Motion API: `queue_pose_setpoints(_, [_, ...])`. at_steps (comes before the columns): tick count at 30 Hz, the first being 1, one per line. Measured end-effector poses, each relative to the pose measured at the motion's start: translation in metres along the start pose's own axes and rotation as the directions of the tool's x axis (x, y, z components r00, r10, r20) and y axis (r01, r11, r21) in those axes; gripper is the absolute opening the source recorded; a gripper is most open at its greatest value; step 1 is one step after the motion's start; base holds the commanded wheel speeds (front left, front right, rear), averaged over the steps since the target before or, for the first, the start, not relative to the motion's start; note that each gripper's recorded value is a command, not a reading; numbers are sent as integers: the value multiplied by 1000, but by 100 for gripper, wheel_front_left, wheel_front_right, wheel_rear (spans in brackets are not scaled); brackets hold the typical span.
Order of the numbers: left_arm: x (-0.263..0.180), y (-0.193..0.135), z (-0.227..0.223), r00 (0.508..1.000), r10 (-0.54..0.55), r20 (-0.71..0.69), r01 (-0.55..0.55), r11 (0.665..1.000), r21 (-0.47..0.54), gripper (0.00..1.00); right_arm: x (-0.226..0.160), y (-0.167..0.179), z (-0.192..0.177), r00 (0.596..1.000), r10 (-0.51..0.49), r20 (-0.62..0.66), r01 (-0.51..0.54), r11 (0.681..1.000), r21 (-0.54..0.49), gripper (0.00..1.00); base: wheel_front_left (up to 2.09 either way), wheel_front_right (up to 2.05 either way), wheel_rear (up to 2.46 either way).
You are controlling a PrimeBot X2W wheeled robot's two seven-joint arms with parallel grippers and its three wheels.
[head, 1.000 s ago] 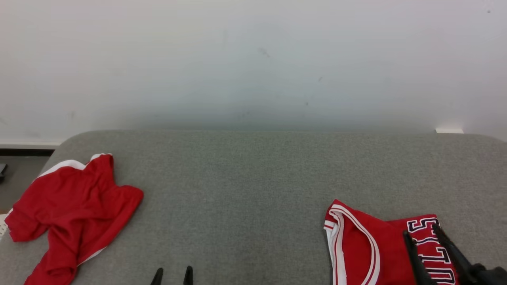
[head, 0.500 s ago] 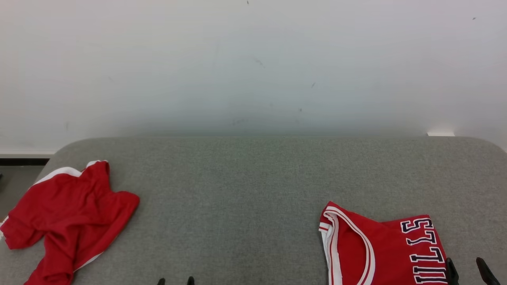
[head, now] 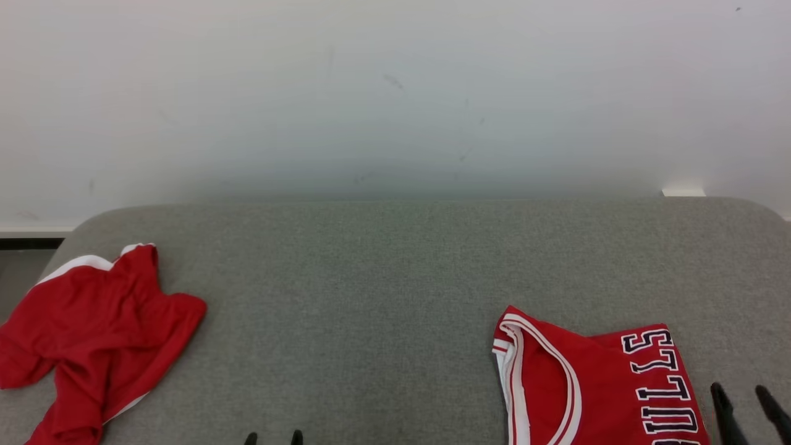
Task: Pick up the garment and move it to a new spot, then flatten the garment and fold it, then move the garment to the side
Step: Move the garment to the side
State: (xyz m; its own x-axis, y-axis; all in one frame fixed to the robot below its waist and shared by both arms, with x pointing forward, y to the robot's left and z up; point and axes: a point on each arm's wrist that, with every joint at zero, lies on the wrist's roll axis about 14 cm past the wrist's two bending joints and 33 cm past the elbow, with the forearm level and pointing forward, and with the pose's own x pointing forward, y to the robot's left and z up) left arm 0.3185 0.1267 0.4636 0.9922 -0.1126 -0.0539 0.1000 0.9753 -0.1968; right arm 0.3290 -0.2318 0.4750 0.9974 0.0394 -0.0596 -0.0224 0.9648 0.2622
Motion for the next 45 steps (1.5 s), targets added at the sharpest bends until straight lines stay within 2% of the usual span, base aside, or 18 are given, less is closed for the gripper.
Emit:
queue_pose_setpoints(3, [5,-2,-3,1000,-8,-14,8,1000,5,100,13,-12,-6,984,22,-174,-25,1000,-14,100,0,0,0])
queue_pose_setpoints(6, [13,-5,-6,999,-27,-27,27,1000,4,100,19,-22,-17,937,33,-349,-36,999,-3,100,0,0,0])
queue_pose_setpoints(11, [28,-11,-9,998,-52,-36,52,999,5,100,31,-35,-38,848,23,-529,-38,999,-17,100,0,0,0])
queue_pose_setpoints(15, [30,-4,-11,999,-29,-44,29,1000,2,100,46,-19,-59,803,77,-591,-41,996,74,100,0,0,0])
queue_pose_setpoints(20, [28,9,-11,999,17,-44,-17,1000,1,100,52,-16,-88,739,77,-669,-41,997,70,100,0,0,0])
queue_pose_setpoints(30, [22,20,-11,997,56,-46,-57,998,-2,100,61,-8,-108,688,92,-720,2,992,128,100,0,0,0])
queue_pose_setpoints(31, [23,20,-11,997,56,-46,-57,998,-2,100,62,-6,-109,685,99,-722,2,990,138,76,0,0,0])
queue_pose_setpoints(32, [24,19,-10,998,54,-44,-54,999,-2,100,64,-4,-108,687,105,-719,2,989,146,40,0,0,0])
queue_pose_setpoints(33, [26,19,-9,998,52,-41,-52,999,-3,100,66,-2,-108,690,113,-715,1,988,158,0,0,0,0])
queue_pose_setpoints(37, [29,17,-9,998,49,-40,-49,999,-5,100,72,14,-105,708,159,-688,-34,981,191,0,0,0,0])
queue_pose_setpoints(41, [31,15,-9,998,45,-42,-45,999,-11,100,82,31,-93,745,203,-636,-95,975,200,0,0,0,0])
queue_pose_setpoints(45, [37,5,-11,999,12,-47,-13,1000,-18,100,91,30,-76,788,203,-582,-122,977,175,0,0,0,0])
